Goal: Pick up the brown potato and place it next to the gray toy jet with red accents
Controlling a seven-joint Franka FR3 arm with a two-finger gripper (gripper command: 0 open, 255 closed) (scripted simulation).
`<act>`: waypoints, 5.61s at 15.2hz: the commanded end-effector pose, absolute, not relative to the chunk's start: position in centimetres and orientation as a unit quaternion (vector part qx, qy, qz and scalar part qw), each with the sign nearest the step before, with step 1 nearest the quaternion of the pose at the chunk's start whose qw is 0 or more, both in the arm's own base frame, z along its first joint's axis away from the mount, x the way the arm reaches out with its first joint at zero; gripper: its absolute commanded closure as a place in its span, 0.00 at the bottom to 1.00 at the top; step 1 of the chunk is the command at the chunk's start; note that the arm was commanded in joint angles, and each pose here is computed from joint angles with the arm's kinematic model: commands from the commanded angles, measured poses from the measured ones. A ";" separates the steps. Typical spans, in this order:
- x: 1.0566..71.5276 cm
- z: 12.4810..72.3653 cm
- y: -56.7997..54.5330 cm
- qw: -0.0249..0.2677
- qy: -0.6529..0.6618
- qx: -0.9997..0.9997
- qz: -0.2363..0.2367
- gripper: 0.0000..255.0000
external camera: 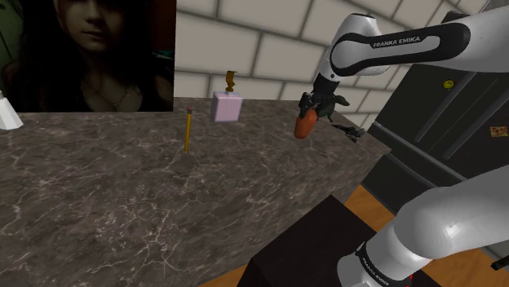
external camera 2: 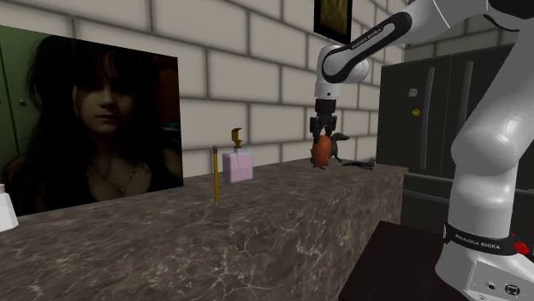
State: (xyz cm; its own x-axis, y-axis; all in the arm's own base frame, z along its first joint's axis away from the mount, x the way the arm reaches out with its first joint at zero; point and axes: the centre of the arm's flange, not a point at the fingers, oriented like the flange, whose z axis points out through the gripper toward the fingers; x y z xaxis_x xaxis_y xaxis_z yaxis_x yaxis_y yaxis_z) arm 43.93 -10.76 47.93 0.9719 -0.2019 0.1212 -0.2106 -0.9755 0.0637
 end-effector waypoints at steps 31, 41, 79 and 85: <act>30.1 48.2 -50.6 0.038 -0.103 0.992 0.057 1.00; 27.3 46.1 -58.4 0.038 -0.103 0.992 0.057 1.00; 26.8 40.3 -57.9 0.038 -0.103 0.992 0.057 0.00; 26.8 40.3 -57.9 0.038 -0.103 0.992 0.057 0.00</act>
